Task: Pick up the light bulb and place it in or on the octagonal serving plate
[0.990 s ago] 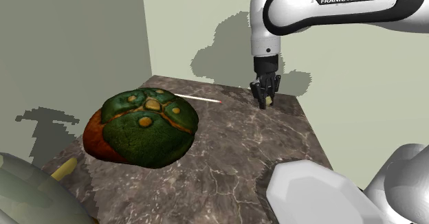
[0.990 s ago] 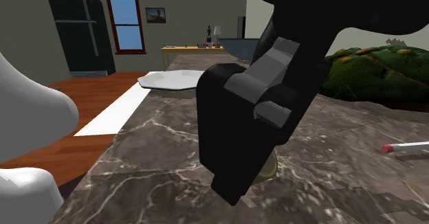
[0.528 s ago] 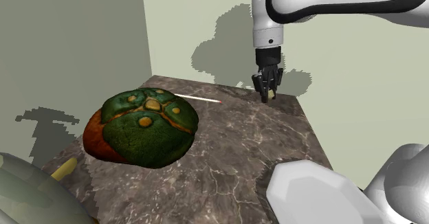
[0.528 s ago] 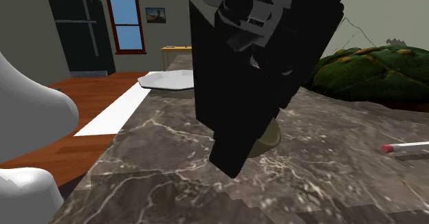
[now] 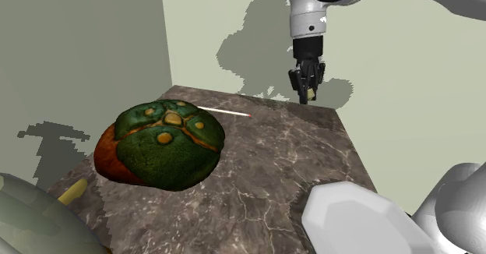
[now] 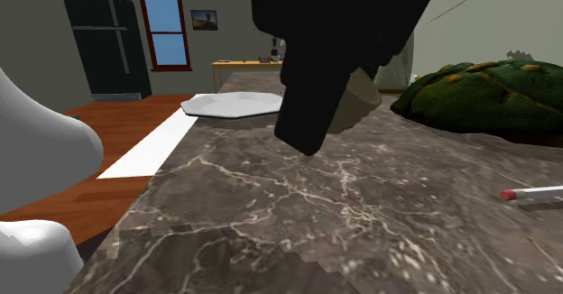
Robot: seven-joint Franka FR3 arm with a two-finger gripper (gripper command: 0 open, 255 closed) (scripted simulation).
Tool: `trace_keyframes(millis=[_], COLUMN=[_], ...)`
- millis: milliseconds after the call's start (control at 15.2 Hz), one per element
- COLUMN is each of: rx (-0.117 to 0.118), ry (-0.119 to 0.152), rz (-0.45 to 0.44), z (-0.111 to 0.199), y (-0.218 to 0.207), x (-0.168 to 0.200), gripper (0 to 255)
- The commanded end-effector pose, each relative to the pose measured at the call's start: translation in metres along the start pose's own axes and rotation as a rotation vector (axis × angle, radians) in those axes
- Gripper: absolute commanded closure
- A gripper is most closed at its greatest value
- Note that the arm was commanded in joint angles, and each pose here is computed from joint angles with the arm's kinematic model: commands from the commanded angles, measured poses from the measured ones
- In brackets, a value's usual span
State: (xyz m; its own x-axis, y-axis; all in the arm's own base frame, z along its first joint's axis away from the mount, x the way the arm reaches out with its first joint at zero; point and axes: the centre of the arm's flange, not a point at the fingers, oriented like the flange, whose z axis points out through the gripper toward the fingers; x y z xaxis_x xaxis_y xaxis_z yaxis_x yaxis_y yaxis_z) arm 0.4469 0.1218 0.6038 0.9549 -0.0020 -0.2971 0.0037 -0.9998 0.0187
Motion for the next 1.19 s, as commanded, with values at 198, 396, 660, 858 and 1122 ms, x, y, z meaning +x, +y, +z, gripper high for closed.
trace_keyframes(millis=[198,396,660,858,1122], rx=[0.000,0.000,0.000,0.000,0.000], ry=[0.000,0.000,0.000,0.000,0.000], rz=[0.000,0.000,0.000,0.000,0.000], z=[-0.011,0.001,0.018,0.031,0.048], y=[-0.007,-0.032,-0.064,-0.089,-0.121], x=[-0.014,-0.042,-0.080,-0.109,-0.147], gripper=[255,255,255,255,255])
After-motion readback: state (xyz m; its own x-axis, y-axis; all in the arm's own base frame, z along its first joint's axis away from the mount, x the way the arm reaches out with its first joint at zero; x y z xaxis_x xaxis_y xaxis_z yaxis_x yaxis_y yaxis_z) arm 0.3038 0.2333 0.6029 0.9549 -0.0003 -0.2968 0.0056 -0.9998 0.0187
